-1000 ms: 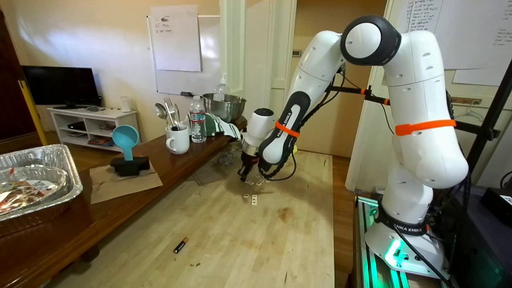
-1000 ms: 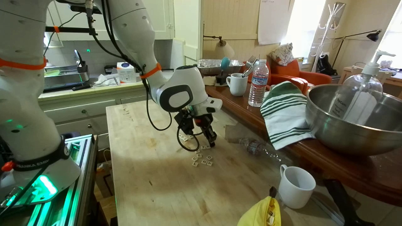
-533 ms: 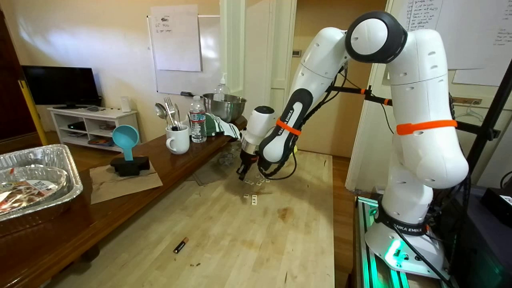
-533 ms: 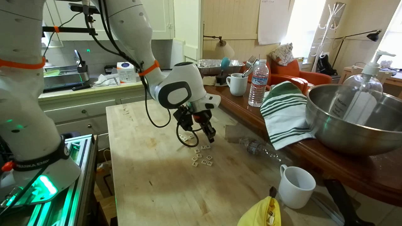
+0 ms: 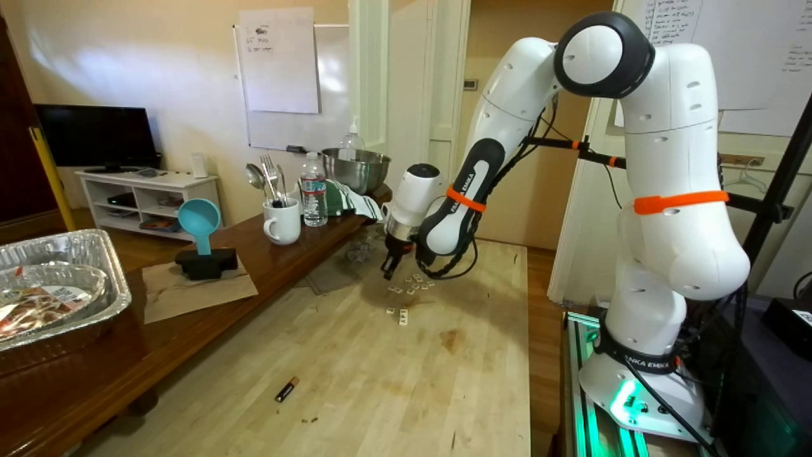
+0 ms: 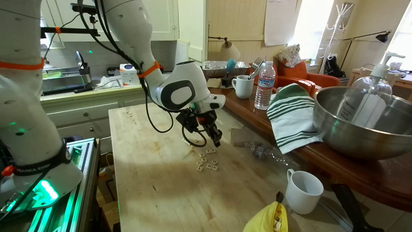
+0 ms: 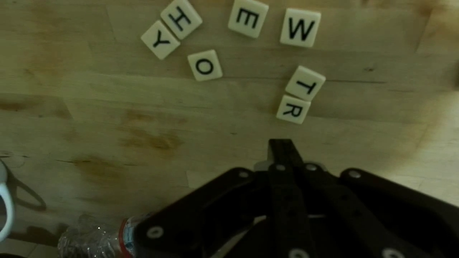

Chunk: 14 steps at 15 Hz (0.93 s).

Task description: Align the blocks on the table

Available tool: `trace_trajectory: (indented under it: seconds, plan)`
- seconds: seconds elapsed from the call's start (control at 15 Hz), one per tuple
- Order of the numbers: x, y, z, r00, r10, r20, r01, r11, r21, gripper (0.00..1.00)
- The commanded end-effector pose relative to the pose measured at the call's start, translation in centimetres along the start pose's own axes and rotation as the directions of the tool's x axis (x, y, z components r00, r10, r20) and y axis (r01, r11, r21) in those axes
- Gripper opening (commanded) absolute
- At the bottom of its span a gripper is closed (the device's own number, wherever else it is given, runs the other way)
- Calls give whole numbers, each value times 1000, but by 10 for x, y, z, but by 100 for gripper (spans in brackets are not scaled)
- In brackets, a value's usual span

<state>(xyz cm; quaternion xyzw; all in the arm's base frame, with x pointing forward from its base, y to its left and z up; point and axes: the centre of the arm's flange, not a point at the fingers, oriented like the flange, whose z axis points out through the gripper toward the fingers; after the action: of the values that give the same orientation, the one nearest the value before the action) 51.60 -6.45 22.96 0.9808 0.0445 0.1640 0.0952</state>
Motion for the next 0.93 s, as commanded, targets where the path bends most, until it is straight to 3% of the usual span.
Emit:
trace_trajectory:
  seconds: [0.0, 0.87]
  plan:
    - [-11, -10, 1, 999, -29, 24, 29, 1000, -4, 0]
    - [-17, -16, 10, 996, -73, 47, 74, 997, -21, 0]
